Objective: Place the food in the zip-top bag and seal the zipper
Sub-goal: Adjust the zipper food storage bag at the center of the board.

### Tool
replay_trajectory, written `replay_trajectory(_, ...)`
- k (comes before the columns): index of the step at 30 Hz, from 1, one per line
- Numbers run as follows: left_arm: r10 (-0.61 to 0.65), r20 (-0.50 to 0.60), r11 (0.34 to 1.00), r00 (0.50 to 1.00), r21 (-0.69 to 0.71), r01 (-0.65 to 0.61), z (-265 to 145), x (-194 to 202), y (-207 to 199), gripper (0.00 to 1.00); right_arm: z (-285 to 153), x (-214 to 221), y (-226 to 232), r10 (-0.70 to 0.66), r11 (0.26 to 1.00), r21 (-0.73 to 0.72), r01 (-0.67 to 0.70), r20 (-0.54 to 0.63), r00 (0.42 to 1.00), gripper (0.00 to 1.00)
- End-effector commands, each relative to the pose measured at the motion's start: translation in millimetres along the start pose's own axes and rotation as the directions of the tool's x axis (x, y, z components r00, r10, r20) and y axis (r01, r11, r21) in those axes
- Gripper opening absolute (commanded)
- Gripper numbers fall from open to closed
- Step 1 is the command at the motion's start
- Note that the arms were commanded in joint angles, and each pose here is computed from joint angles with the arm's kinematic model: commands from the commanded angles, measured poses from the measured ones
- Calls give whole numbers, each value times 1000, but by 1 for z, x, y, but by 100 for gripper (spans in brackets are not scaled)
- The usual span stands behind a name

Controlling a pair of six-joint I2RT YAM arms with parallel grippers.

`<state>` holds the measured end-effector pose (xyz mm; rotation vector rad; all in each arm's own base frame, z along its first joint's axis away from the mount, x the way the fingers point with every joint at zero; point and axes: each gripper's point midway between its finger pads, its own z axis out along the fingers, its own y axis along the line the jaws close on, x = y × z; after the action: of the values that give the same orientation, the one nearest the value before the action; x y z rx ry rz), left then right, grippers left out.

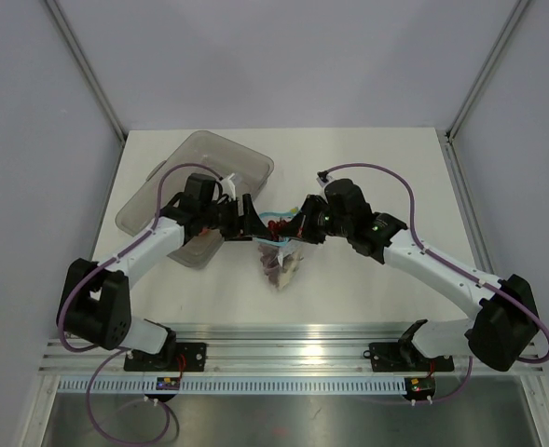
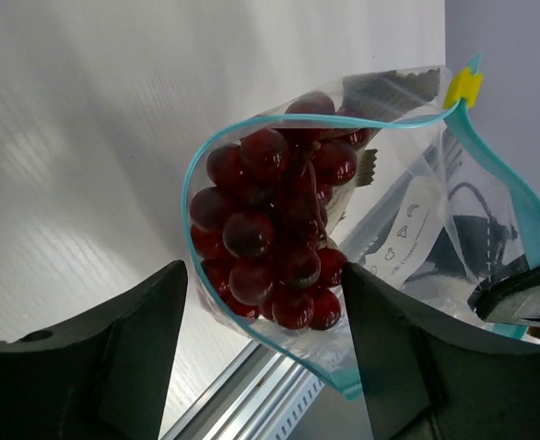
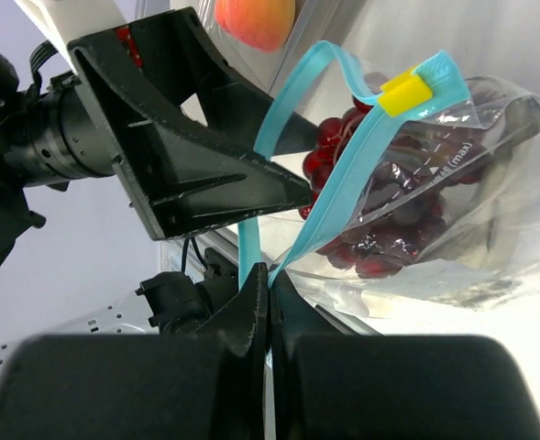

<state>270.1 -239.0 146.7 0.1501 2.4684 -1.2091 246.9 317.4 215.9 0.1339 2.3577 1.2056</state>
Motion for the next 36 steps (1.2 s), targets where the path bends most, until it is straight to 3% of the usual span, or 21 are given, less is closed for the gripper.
replay_trajectory(1,19,9,995,1000,96,-20,8,-10,-16,69,-14,-12,31,-48,991,-121,53,47,998,0)
replay_trajectory(5,13,8,994,1000,112,-14,13,-13,-18,60,-16,-12,32,-51,991,-124,57,46,998,0)
replay_trajectory(9,10,13,993,1000,118,-12,15,-15,-20,44,-16,-10,31,-55,991,-122,60,41,998,0)
replay_trajectory(15,18,18,994,1000,104,-20,16,-15,-19,50,-15,-7,29,-56,991,-122,59,26,998,0)
replay_trajectory(17,19,26,995,999,100,-21,15,-17,-19,47,-15,-6,28,-59,991,-122,61,24,998,0)
replay_trajectory(20,37,48,996,998,83,-41,15,-21,-19,36,-15,-5,28,-57,991,-122,59,18,998,0)
replay_trajectory(23,54,49,996,997,71,-57,15,-24,-21,18,-15,-5,28,-56,991,-124,57,16,998,0)
replay_trajectory(25,52,54,997,997,54,-55,16,-27,-19,13,-15,-4,28,-58,990,-127,59,14,998,0)
replay_trajectory(29,52,73,998,996,37,-55,16,-31,-17,15,-15,-3,28,-54,990,-131,55,11,998,0)
replay_trajectory(30,52,78,998,996,33,-55,15,-32,-17,12,-16,-3,28,-54,990,-130,55,10,998,0)
replay_trajectory(31,55,84,998,995,31,-58,15,-33,-18,0,-15,-2,26,-54,991,-125,55,11,998,0)
replay_trajectory(36,101,139,994,985,22,-105,-3,-39,-34,0,-12,-4,7,-39,998,-47,41,37,999,0)
